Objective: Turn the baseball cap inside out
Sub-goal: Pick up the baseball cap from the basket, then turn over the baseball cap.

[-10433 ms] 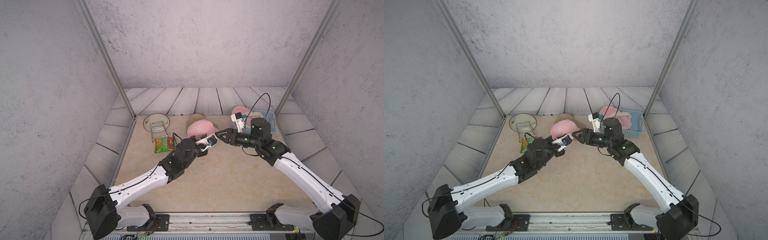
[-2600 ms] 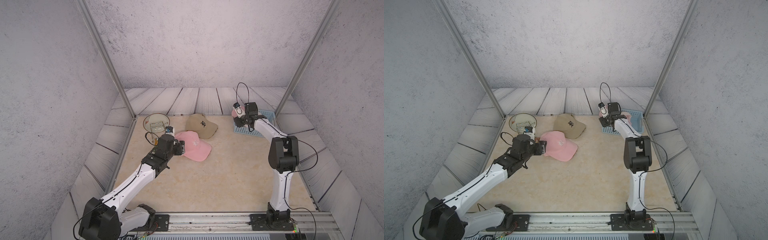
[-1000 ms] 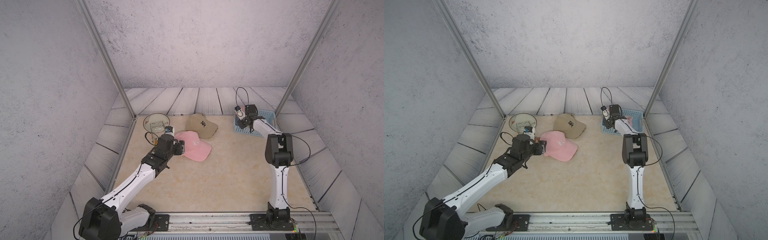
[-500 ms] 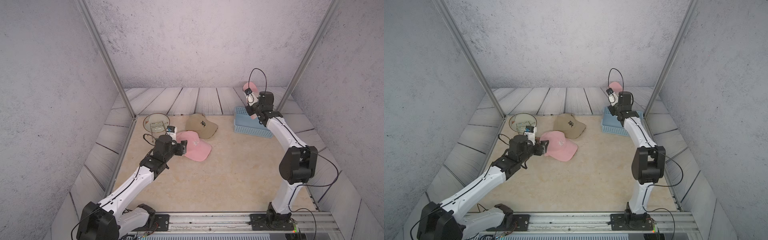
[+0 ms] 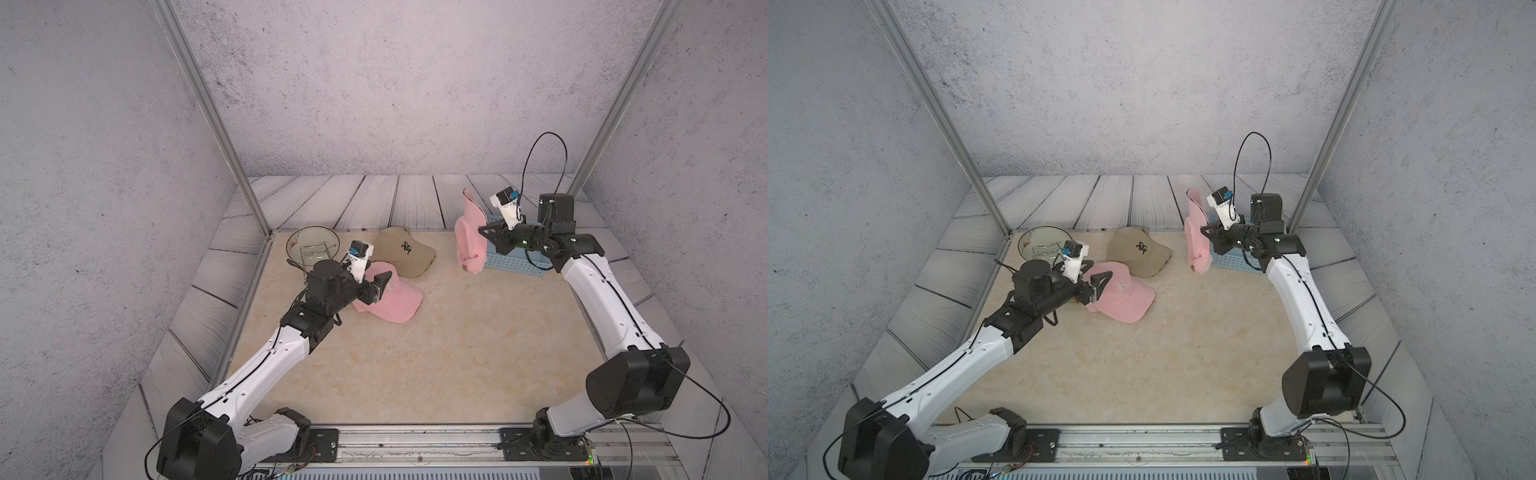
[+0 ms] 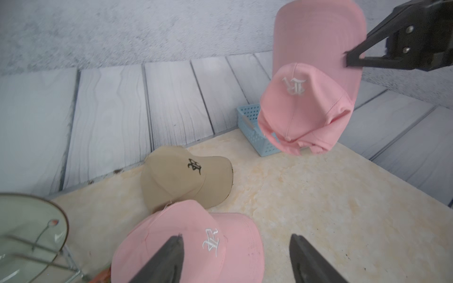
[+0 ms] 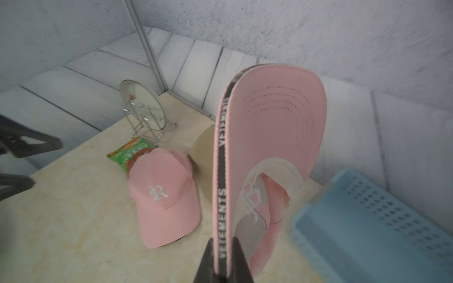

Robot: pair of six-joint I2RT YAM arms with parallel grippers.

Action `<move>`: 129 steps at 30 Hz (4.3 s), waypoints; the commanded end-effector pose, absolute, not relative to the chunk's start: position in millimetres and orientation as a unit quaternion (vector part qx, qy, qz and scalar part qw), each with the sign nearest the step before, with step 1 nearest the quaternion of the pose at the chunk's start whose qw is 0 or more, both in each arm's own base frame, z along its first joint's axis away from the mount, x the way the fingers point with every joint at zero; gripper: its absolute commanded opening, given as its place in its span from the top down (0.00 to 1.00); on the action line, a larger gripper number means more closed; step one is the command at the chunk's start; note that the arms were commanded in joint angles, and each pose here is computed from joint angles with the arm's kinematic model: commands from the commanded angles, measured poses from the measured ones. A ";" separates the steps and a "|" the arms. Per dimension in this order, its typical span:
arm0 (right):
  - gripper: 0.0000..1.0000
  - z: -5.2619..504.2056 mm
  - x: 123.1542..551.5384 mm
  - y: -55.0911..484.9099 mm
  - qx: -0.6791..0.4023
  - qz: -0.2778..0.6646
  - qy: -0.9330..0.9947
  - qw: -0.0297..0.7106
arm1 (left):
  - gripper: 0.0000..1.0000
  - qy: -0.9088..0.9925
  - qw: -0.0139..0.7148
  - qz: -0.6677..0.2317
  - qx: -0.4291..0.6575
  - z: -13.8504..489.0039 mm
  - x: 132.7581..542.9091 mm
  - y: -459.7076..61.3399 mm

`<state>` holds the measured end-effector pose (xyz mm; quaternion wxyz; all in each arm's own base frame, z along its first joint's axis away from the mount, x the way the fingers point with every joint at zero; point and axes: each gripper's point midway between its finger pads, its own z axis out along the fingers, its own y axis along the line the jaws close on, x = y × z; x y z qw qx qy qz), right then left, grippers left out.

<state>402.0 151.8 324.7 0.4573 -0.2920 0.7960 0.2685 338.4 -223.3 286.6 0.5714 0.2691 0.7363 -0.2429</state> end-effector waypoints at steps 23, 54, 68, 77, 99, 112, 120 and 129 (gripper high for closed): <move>1.00 300.6 207.9 241.0 -0.416 0.484 0.730 0.244 | 0.12 0.465 0.369 -0.399 0.699 302.8 248.4 -322.8; 0.43 262.1 264.8 207.5 -0.286 0.330 0.822 0.366 | 1.00 0.760 0.412 -0.490 0.116 295.9 314.0 -291.5; 0.48 152.7 235.8 236.3 -0.253 0.410 0.861 0.163 | 1.00 0.798 0.326 -0.507 -0.012 197.0 290.0 -269.2; 0.50 81.7 255.0 246.0 -0.192 0.341 0.915 0.103 | 1.00 0.829 0.323 -0.457 -0.013 161.1 280.0 -252.3; 0.53 41.7 267.9 261.2 -0.181 0.296 0.934 0.088 | 1.00 0.837 0.310 -0.450 -0.009 145.7 280.5 -254.6; 0.63 39.2 262.9 270.4 -0.190 0.316 0.926 0.080 | 1.00 0.844 0.308 -0.438 -0.015 137.5 282.2 -251.9; 0.57 17.4 262.9 265.0 -0.198 0.247 0.946 0.073 | 1.00 0.846 0.301 -0.439 -0.012 133.4 282.1 -254.4; 0.71 -8.8 260.6 260.3 -0.220 0.169 0.959 0.063 | 1.00 0.848 0.298 -0.439 -0.012 128.9 281.8 -255.0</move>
